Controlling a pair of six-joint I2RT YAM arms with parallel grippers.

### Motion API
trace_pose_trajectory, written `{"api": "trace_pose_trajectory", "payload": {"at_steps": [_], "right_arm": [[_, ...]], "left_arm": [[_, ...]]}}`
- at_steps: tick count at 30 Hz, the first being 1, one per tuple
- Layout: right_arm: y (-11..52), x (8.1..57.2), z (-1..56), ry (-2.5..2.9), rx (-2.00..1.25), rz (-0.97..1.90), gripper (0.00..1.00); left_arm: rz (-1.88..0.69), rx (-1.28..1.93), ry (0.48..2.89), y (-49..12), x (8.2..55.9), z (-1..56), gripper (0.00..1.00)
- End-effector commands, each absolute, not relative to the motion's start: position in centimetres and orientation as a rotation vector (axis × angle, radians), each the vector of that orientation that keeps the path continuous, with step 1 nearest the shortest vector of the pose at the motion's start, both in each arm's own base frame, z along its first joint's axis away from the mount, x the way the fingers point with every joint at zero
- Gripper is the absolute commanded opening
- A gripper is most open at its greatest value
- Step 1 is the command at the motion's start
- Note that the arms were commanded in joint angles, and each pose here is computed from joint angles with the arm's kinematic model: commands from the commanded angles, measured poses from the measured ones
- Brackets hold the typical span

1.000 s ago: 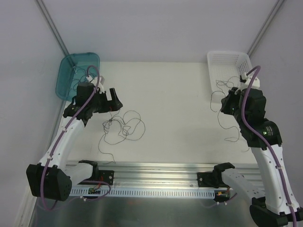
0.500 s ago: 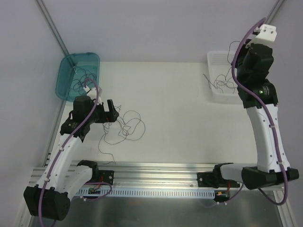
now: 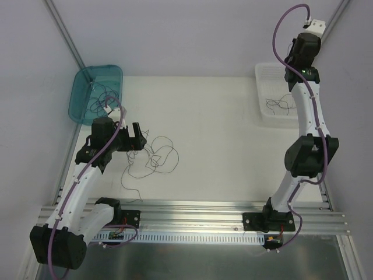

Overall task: Untangle the cables
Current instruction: Place the cable in the bin.

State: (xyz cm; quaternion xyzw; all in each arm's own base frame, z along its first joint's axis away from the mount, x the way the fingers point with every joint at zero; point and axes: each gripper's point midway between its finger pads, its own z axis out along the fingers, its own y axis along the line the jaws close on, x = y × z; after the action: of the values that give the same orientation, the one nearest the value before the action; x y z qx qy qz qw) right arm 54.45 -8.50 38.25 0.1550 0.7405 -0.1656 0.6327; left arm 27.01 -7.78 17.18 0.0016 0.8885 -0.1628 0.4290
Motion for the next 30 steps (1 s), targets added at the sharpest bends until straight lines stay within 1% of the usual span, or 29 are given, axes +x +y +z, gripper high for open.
{"api": "trace_pose_trajectory", "payload": {"at_steps": [1,2,3,4,6,7,8,9,10,12,14,15,16,18,21,23,26,27,28,29,30], "right_arm": [[-11.0,57.0,35.3,1.726,0.425,-0.323,0.06],[-12.0,57.1,34.3,1.743,0.452,-0.322,0.12],[-11.8,57.6,33.2,1.775,0.437,-0.292,0.2],[-11.8,57.4,32.0,1.815,0.435,-0.284,0.46],[-11.6,56.9,30.8,1.855,0.446,-0.274,0.63],[-11.2,56.4,30.6,1.872,0.448,-0.255,0.75],[-10.5,55.8,29.4,1.902,0.448,-0.227,0.8],[-8.9,55.1,31.0,1.889,0.399,-0.155,0.83],[-7.8,54.4,31.2,1.899,0.363,-0.12,0.88],[-4.8,52.3,31.9,1.925,0.291,-0.089,0.92],[-1.8,50.1,30.8,2.002,0.237,-0.039,0.94],[0.7,48.0,30.1,2.047,0.195,0.048,0.94],[2.5,47.1,29.5,2.07,0.156,0.104,0.93],[8.2,44.5,28.1,2.125,0.022,0.259,0.94],[15.1,39.0,23.6,2.267,-0.19,0.403,0.94],[19.9,35.9,21.8,2.316,-0.371,0.488,0.93],[24.8,32.1,17.9,2.425,-0.488,0.561,0.9],[25.9,31.4,17.1,2.436,-0.504,0.575,0.89],[28.5,30.4,16.9,2.411,-0.546,0.607,0.88],[29.6,30.1,15.5,2.436,-0.542,0.599,0.88],[30.8,30.5,15.2,2.409,-0.539,0.584,0.87]], "left_arm": [[-0.362,0.008,2.214,-7.1,27.6,17.0,0.99],[-0.359,0.008,2.219,-7.1,27.6,16.9,0.99],[-0.36,0.007,2.223,-7.1,27.6,16.8,0.99],[-0.358,0.005,2.227,-7.1,27.6,16.7,0.99],[-0.363,0.007,2.231,-7.2,27.7,16.6,0.99],[-0.363,0.007,2.233,-7.2,27.7,16.6,0.99],[-0.364,0.005,2.234,-7.2,27.7,16.6,0.99],[-0.361,0.006,2.234,-7.1,27.7,16.6,0.99],[-0.363,0.007,2.236,-7.2,27.7,16.5,0.99],[-0.364,0.008,2.236,-7.2,27.7,16.5,0.99],[-0.373,0.007,2.239,-7.3,27.6,16.5,0.99],[-0.374,0.008,2.242,-7.3,27.5,16.4,0.99],[-0.372,0.005,2.242,-7.2,27.6,16.4,0.99],[-0.374,0.003,2.25,-7.3,27.5,16.2,0.99],[-0.376,-0.011,2.269,-7.3,27.3,15.7,0.99],[-0.382,-0.021,2.282,-7.3,27.2,15.5,0.99],[-0.399,-0.049,2.307,-7.5,26.9,14.9,0.99],[-0.407,-0.067,2.316,-7.6,26.8,14.7,0.99],[-0.41,-0.078,2.331,-7.6,26.7,14.3,0.99],[-0.412,-0.087,2.344,-7.6,26.6,13.9,0.99],[-0.409,-0.096,2.355,-7.6,26.5,13.6,0.99]]}}
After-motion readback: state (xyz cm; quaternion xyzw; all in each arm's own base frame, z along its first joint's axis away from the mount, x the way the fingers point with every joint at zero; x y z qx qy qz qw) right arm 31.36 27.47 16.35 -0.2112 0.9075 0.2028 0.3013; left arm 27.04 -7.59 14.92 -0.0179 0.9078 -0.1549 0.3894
